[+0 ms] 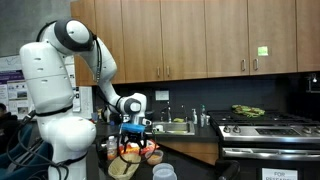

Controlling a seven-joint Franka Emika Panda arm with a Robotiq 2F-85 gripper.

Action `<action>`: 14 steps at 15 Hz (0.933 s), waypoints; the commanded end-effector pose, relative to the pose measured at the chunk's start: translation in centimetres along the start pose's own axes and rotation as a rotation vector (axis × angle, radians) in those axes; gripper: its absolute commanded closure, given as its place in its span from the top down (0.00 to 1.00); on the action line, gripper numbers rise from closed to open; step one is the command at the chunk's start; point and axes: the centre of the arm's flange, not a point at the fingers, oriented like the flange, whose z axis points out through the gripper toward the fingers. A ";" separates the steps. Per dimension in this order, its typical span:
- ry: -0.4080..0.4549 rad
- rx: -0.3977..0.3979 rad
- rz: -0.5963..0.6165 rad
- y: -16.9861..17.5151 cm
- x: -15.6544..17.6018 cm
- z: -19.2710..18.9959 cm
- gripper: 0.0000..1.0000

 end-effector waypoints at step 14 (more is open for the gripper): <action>0.059 -0.037 -0.050 -6.0 -5.9 0.7 1.00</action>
